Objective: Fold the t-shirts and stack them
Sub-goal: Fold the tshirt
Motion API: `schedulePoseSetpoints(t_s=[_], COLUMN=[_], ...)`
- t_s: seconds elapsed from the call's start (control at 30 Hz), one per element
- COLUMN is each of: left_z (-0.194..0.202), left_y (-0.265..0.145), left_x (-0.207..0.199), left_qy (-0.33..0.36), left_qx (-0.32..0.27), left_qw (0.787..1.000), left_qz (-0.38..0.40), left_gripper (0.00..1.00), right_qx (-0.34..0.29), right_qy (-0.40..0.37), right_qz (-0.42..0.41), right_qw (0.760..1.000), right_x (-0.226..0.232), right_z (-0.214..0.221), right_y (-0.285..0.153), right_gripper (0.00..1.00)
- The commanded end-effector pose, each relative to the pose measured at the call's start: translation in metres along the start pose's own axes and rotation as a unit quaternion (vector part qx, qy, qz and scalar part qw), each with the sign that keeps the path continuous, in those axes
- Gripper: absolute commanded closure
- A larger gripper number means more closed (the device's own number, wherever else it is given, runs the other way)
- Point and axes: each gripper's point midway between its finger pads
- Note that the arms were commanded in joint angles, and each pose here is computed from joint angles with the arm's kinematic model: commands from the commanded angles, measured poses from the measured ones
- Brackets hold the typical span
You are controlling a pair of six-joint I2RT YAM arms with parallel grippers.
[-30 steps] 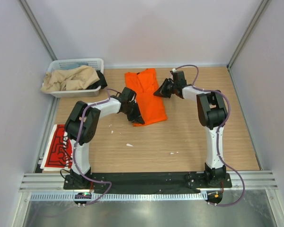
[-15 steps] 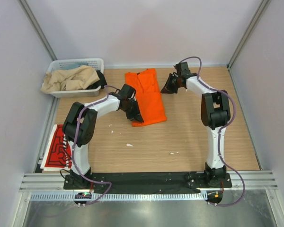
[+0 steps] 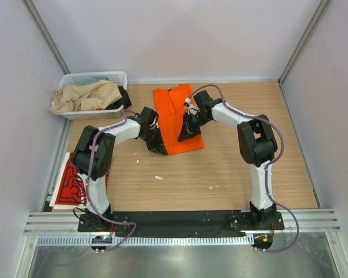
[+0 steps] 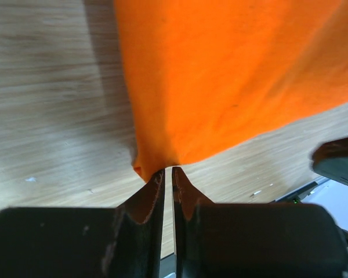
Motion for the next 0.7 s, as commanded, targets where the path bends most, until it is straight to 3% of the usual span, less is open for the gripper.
schedulePoseSetpoints(t_s=[0.0, 0.3, 0.67], left_z=[0.003, 0.003, 0.024], left_y=[0.006, 0.019, 0.024], left_x=[0.012, 0.024, 0.05], left_qy=[0.01, 0.0, -0.01], left_qx=[0.01, 0.023, 0.051], left_qw=[1.0, 1.0, 0.998], left_qz=[-0.008, -0.015, -0.047], left_gripper=[0.91, 0.92, 0.94], right_qx=[0.043, 0.068, 0.042], right_qy=[0.019, 0.037, 0.077], right_qz=[-0.051, -0.05, -0.029], right_qw=[0.998, 0.996, 0.996], right_x=[-0.002, -0.038, -0.081], right_z=[0.016, 0.032, 0.042], right_y=[0.01, 0.033, 0.0], right_gripper=[0.99, 0.99, 0.99])
Point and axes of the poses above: each gripper's point midway between its finger pads, its own y axis out along the fingers, its own x axis along the line the jaws close on, z = x × y, and after that the axes turned 3 degrees about -y, right-handed
